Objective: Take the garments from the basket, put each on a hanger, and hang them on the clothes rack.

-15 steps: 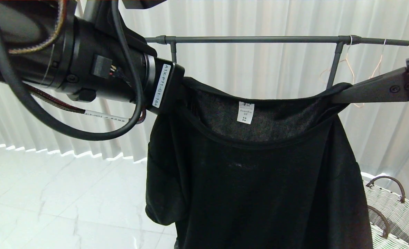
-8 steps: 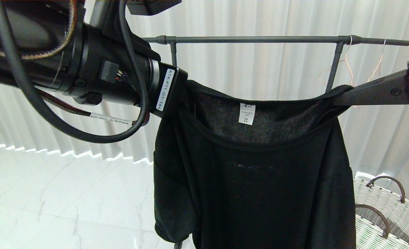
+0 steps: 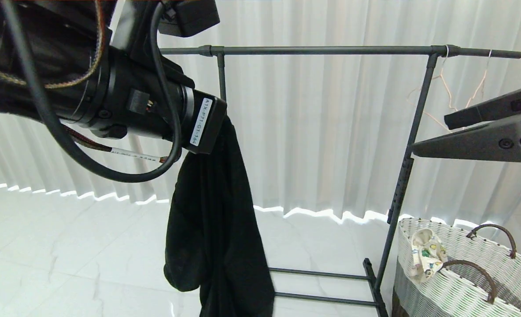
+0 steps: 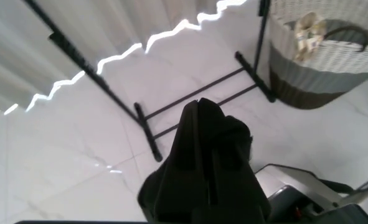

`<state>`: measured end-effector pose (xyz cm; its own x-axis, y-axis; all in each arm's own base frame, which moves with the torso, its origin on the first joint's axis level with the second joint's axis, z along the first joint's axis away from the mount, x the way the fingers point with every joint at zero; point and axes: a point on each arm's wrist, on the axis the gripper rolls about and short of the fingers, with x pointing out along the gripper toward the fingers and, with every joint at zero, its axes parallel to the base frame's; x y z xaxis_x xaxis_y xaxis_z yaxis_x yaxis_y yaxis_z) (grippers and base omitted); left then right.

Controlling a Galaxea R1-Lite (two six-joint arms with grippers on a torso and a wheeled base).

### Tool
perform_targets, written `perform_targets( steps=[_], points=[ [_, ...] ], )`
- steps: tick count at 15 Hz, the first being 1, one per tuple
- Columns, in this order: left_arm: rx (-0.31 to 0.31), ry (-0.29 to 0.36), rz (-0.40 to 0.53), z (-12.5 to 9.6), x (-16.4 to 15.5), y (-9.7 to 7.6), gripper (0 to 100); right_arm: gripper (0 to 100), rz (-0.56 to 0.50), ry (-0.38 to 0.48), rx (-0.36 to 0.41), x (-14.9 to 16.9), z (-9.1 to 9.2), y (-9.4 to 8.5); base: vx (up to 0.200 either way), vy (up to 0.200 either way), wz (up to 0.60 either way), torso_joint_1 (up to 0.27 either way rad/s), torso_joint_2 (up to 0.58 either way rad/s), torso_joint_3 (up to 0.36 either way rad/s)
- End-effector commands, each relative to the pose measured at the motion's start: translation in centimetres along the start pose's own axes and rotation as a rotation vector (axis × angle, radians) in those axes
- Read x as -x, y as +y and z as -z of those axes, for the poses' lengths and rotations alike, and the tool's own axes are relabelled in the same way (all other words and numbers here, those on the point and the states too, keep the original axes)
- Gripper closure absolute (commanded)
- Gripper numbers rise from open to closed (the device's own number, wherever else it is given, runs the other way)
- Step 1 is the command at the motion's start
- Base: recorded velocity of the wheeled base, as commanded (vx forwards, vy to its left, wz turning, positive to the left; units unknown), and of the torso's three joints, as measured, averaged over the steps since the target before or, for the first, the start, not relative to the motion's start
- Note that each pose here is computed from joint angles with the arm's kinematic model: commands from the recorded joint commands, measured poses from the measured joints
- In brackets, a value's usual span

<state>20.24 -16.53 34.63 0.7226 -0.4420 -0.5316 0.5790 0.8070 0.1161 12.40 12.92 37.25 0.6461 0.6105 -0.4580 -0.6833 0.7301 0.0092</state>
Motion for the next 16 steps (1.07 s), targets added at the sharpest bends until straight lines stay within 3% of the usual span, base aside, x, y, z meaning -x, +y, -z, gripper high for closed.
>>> perform_targets(
  steps=[1, 3, 4, 6, 9, 12, 16],
  points=[
    [0.023, 0.02, -0.054, 1.3, 1.2, 1.4, 100, 0, 0.242, 0.074, -0.029, 0.3, 1.6, -2.3, 0.0, 0.0, 0.0, 0.0, 0.0, 0.0],
    [0.043, 0.103, -0.179, 5.2, 3.4, 4.5, 100, 0, 0.569, 0.231, -0.062, 1.4, 4.4, -5.1, 0.0, 0.0, 0.0, 0.0, 0.0, 0.0],
    [0.077, 0.152, -0.25, 7.6, 4.4, 5.9, 100, 0, 0.647, 0.281, -0.083, 1.6, 5.7, -6.0, 0.0, 0.0, 0.0, 0.0, 0.0, 0.0],
    [0.143, 0.149, -0.349, 10.8, 6.3, 6.9, 100, 0, 0.797, 0.321, -0.111, 1.8, 8.2, -7.0, 0.0, 0.0, 0.0, 0.0, 0.0, 0.0],
    [0.186, 0.101, -0.441, 12.9, 6.4, 7.7, 100, 0, 0.828, 0.317, -0.12, 1.4, 10.5, -7.0, 0.0, 0.0, 0.0, 0.0, 0.0, 0.0],
    [0.209, 0.111, -0.471, 13.5, 6.5, 8.2, 100, 0, 0.832, 0.243, -0.131, 0.7, 10.1, -7.4, 0.0, 0.0, 0.0, 0.0, 0.0, 0.0],
    [0.209, 0.113, -0.472, 13.5, 6.5, 8.2, 100, 0, 0.833, 0.226, -0.15, 0.4, 9.8, -8.0, 0.0, 0.0, 0.0, 0.09, -0.26, -0.165]
  ],
)
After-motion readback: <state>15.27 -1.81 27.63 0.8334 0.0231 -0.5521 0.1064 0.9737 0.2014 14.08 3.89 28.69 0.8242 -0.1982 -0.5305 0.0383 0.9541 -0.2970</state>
